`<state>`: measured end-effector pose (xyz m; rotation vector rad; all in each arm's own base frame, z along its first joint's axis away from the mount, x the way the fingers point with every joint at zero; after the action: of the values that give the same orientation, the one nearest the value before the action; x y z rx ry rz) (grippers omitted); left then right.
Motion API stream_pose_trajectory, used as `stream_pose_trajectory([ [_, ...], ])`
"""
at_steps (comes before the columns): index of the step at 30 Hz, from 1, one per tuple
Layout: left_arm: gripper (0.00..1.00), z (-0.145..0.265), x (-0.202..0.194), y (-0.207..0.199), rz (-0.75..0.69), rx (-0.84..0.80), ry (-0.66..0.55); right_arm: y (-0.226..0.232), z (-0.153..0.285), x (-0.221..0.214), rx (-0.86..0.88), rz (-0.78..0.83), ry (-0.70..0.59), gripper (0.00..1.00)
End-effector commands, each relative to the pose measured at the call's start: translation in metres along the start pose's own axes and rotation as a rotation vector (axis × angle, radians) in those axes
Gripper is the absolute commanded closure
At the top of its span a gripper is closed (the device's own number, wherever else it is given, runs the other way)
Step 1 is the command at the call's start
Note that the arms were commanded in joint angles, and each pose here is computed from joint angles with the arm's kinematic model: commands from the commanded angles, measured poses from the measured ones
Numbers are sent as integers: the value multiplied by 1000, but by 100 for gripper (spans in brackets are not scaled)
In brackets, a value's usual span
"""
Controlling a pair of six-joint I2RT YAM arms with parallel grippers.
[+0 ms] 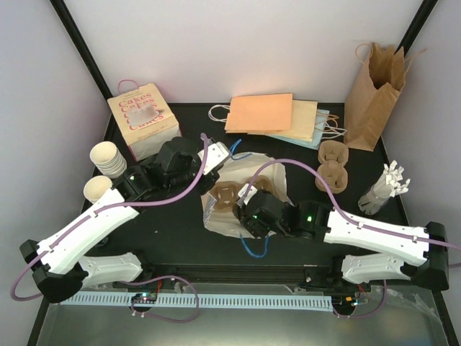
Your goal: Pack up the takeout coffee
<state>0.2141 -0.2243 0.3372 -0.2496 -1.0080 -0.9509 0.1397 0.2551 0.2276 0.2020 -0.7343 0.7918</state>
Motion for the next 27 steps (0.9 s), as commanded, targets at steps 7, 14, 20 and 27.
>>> stream_pose_trajectory([
  [7, 98, 13, 8, -14, 3, -73, -65, 23, -2, -13, -19, -40, -86, 36],
  [14, 99, 25, 3, -28, 18, -146, -76, 2, 2, -18, -138, -105, -138, 37],
  [20, 98, 30, -3, -38, 36, -201, -61, -10, 6, -18, -211, -148, -166, 37],
  [27, 98, 29, -7, -45, 51, -226, -56, -15, 3, -25, -243, -184, -155, 37],
])
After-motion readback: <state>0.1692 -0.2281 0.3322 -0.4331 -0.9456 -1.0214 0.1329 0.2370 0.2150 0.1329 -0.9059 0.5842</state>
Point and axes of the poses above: each gripper's point midway between its finger pads, its own z axis back along the fingers, its own y axis along the line the jaws close on, x = y × z, the point moved 4 cm from there along z, back along the fingers, and after that the axes turned 5 degrees about -z, right-handed, at the moved point
